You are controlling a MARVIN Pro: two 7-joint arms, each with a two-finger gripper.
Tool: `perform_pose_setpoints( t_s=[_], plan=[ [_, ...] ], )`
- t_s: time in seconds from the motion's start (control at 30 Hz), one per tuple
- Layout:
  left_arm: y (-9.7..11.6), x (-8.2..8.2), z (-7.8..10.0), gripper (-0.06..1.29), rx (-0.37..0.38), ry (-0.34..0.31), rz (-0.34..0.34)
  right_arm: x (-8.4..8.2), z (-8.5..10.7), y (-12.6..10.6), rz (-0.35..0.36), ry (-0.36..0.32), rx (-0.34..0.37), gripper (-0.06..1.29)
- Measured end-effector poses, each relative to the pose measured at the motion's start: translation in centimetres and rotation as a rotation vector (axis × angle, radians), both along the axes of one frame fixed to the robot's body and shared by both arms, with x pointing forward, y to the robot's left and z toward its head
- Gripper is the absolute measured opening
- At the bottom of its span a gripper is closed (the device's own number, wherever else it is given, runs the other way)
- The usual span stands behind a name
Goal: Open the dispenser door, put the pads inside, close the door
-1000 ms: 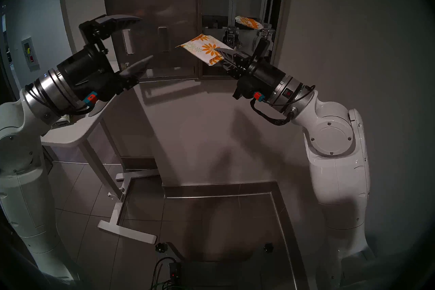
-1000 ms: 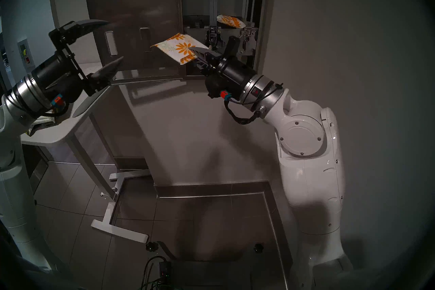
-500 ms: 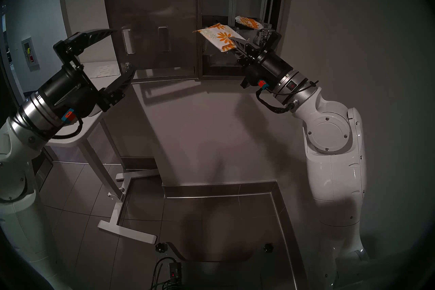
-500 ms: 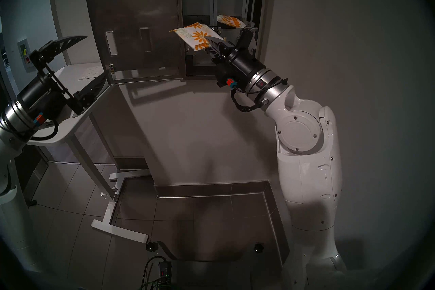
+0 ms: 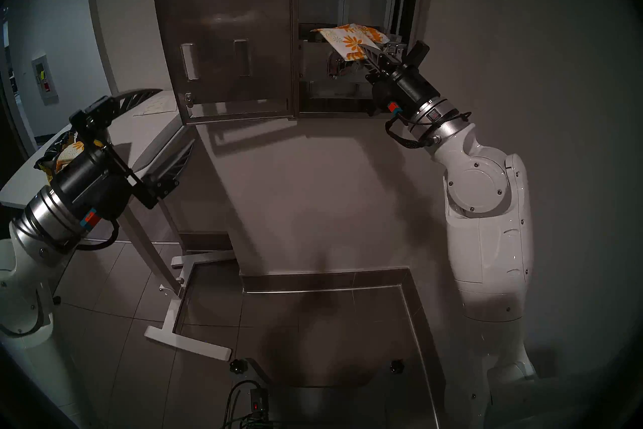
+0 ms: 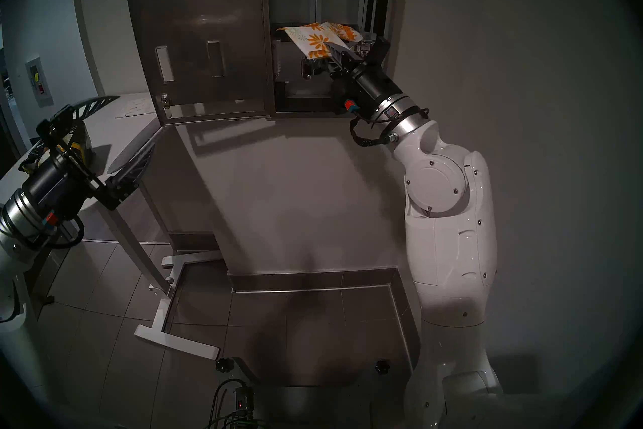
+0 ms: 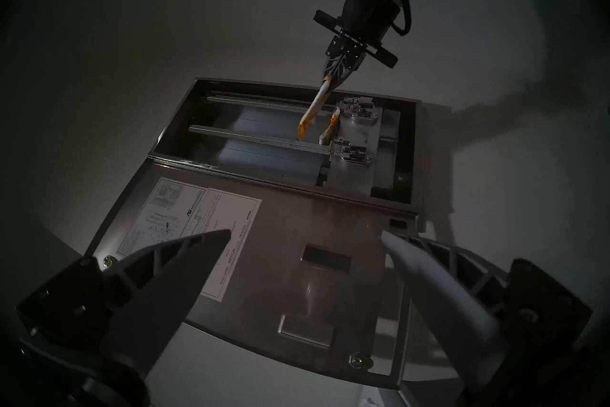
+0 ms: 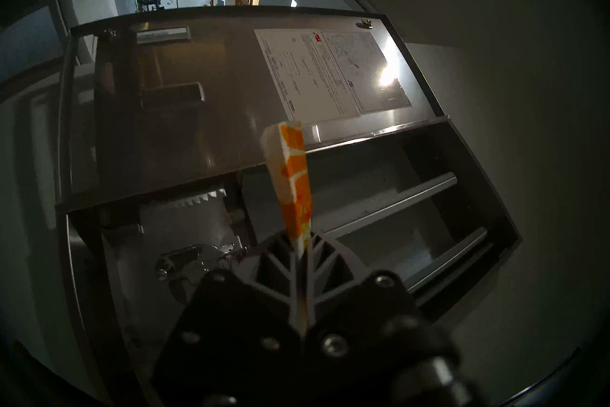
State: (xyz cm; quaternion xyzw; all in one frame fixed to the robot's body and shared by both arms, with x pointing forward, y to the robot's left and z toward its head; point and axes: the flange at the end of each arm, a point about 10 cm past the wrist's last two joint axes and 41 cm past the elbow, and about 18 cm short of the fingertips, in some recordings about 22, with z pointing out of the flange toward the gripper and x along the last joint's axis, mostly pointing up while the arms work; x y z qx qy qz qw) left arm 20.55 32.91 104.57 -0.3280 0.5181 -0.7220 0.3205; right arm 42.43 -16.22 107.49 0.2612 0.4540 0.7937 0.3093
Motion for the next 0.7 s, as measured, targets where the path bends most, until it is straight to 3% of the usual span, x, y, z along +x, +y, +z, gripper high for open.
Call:
perform_pose_setpoints(
  t_s=[0.7],
  plan=[
    [0.3,-1.6,-1.7,1.23,-0.026,0.017,0.007,4.2,0.4,-1.2,-0.105,-0.018,0.078,-0.04]
  ],
)
